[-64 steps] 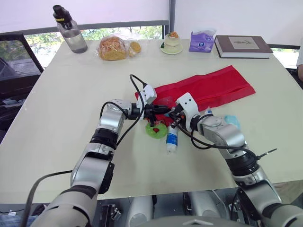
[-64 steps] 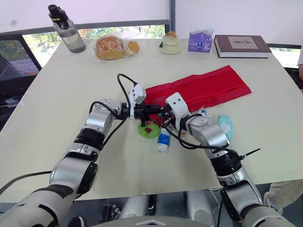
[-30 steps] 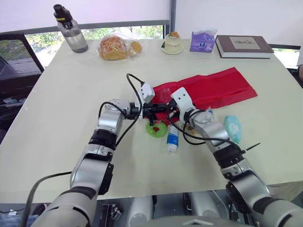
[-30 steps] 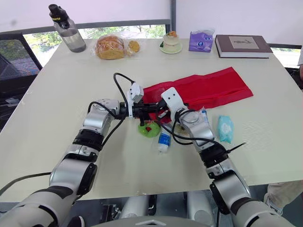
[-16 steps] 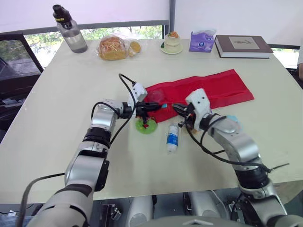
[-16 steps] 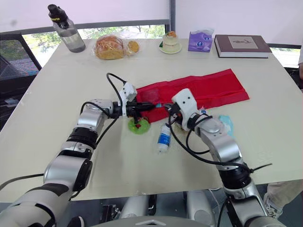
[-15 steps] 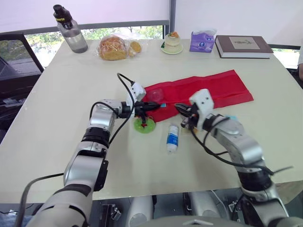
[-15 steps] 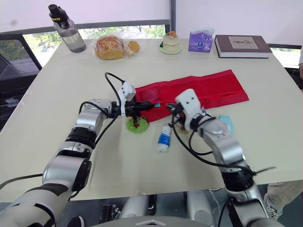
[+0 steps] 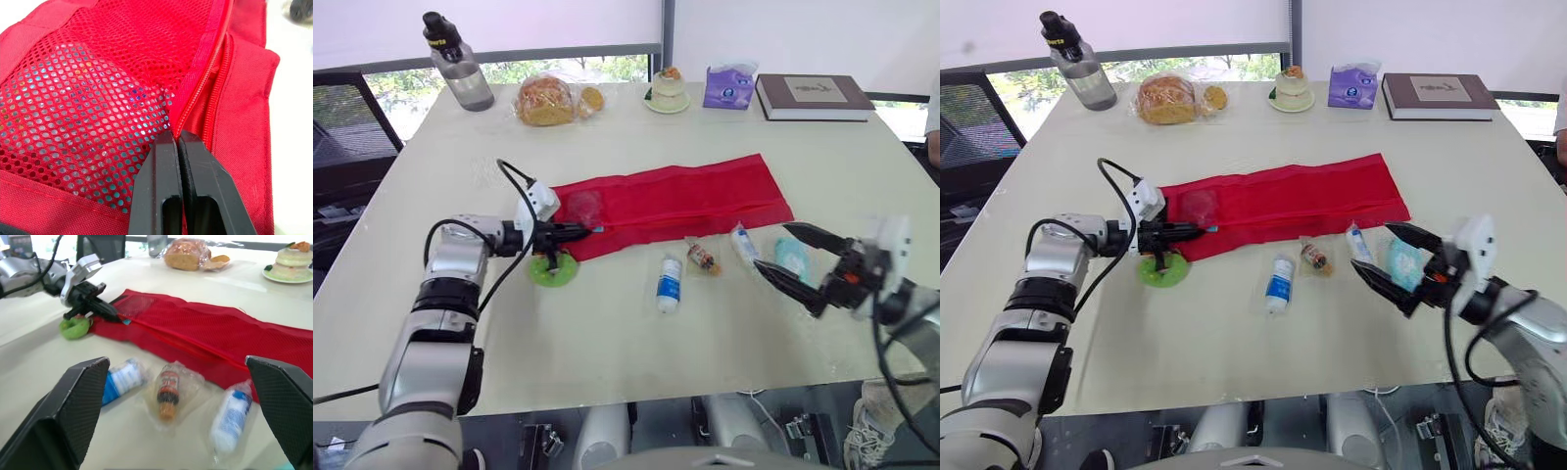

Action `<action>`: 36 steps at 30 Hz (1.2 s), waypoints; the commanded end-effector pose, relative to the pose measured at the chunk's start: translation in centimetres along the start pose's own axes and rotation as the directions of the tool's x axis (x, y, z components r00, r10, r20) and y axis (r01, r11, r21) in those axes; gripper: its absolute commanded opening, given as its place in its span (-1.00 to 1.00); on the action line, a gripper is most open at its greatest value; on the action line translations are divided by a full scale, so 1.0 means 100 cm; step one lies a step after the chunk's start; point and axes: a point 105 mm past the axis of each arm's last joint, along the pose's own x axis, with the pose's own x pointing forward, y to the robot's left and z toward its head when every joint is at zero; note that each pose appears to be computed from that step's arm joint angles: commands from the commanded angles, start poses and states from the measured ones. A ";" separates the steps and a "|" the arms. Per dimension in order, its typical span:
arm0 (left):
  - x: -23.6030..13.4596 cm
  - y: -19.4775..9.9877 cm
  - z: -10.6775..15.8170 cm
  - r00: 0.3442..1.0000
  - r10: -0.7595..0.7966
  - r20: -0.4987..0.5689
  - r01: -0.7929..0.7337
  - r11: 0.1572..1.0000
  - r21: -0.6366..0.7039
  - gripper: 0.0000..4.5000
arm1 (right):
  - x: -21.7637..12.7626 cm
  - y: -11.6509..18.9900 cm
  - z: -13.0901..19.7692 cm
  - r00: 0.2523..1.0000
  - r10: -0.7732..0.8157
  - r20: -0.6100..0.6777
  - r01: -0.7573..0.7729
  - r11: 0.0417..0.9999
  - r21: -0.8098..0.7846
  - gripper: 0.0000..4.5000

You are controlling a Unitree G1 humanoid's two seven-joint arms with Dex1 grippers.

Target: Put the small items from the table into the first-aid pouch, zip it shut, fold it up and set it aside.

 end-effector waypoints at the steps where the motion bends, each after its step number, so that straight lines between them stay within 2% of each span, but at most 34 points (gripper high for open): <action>1: -0.020 0.013 0.005 0.998 0.059 -0.015 -0.058 0.998 0.036 -1.00 | -0.019 0.007 0.023 0.999 0.038 0.035 -0.036 0.997 -0.065 0.98; 6: -0.027 0.025 0.018 0.994 0.106 -0.021 -0.104 0.992 0.077 -1.00 | -0.035 0.008 0.024 1.000 0.014 -0.020 -0.016 0.995 -0.097 0.98; 9: -0.031 0.031 0.023 0.993 0.119 -0.020 -0.117 0.990 0.078 -1.00 | -0.035 0.008 0.030 1.000 0.010 -0.004 -0.010 0.994 -0.107 0.98; 10: -0.033 0.032 0.024 0.992 0.120 -0.029 -0.117 0.990 0.082 -0.72 | -0.035 0.007 0.033 1.000 0.008 0.006 -0.007 0.994 -0.111 1.00; 11: -0.033 0.033 0.024 0.992 0.118 -0.036 -0.114 0.990 0.086 -0.58 | -0.034 0.007 0.035 1.000 0.008 0.011 -0.007 0.993 -0.115 1.00; 15: -0.036 0.030 0.027 0.995 0.064 -0.073 -0.056 0.993 0.106 0.21 | -0.029 0.010 0.037 1.000 0.023 0.021 -0.021 0.993 -0.117 1.00; 16: -0.037 0.029 0.030 0.996 0.047 -0.079 -0.037 0.993 0.115 0.48 | -0.028 0.010 0.037 0.999 0.027 0.023 -0.024 0.993 -0.117 1.00; 18: -0.039 0.027 0.036 0.996 0.022 -0.082 -0.011 0.991 0.135 0.86 | -0.027 0.009 0.040 0.999 0.028 0.031 -0.024 0.993 -0.120 1.00; 19: -0.039 0.026 0.038 0.997 0.008 -0.083 0.004 0.990 0.139 0.99 | -0.027 0.009 0.041 0.999 0.028 0.034 -0.024 0.992 -0.121 1.00; 25: 0.000 0.006 0.063 0.993 -0.119 -0.029 0.122 0.966 0.227 0.99 | -0.014 0.015 0.047 0.998 0.049 0.050 -0.042 0.990 -0.132 1.00; 29: 0.038 -0.004 0.079 0.993 -0.120 0.024 0.108 0.954 0.280 0.99 | -0.008 0.017 0.046 0.998 0.019 0.056 -0.012 0.992 -0.125 1.00; 36: 0.075 -0.013 0.088 0.993 -0.116 -0.002 0.110 0.936 0.335 0.99 | -0.005 0.025 0.051 0.996 0.019 0.082 -0.007 0.990 -0.142 1.00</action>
